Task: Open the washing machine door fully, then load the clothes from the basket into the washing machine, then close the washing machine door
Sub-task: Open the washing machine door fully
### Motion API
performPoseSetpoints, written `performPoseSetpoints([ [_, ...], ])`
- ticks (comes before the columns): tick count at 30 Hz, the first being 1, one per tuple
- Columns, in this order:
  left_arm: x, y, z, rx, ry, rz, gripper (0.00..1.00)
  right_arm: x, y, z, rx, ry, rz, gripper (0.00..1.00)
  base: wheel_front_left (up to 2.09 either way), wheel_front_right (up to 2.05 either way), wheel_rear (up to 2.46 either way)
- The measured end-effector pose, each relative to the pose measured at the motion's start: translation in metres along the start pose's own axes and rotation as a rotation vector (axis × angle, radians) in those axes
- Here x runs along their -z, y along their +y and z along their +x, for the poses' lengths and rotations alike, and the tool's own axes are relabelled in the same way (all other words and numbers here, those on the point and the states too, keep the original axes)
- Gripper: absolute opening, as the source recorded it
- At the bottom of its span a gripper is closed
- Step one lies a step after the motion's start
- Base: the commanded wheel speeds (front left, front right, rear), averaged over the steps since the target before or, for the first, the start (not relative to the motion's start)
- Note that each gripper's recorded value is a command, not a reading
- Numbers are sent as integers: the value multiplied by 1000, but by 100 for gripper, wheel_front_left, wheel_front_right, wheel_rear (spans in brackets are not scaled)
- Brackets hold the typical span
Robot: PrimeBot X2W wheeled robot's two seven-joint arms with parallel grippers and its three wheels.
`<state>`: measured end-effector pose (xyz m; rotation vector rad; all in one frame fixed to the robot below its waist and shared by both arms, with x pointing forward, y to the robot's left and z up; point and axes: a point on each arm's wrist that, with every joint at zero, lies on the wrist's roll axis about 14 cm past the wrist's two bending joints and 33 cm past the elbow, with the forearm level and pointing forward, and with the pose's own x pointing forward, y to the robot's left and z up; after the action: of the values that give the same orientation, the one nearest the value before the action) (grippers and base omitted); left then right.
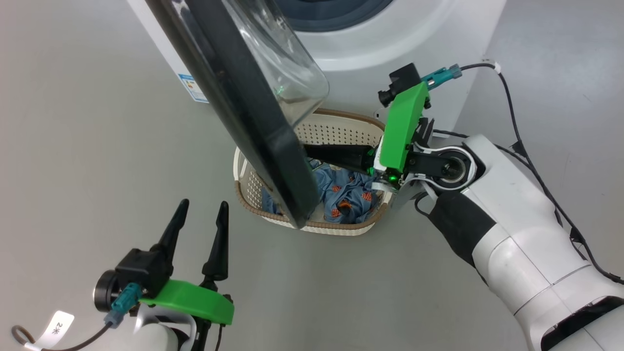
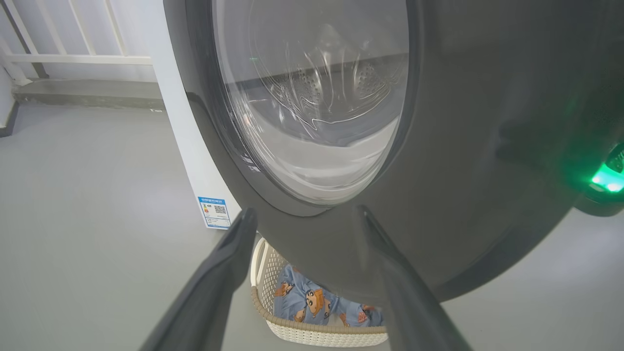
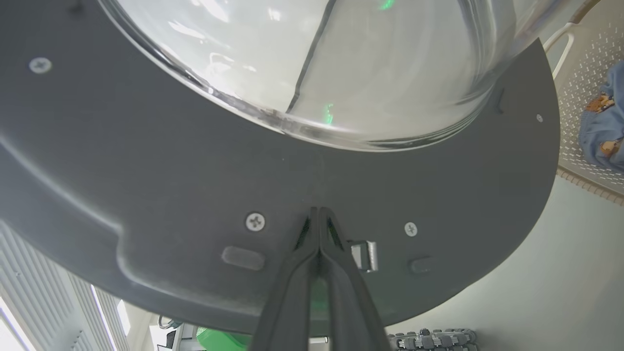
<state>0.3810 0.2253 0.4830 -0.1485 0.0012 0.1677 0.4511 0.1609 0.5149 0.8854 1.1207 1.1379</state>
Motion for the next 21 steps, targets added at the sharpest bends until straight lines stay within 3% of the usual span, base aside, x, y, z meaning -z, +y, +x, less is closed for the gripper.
performPoseSetpoints([
  [21,-3,3,-2,-11,-6,8,100,37,12,20,-30,116,-24,0,0,0,0],
])
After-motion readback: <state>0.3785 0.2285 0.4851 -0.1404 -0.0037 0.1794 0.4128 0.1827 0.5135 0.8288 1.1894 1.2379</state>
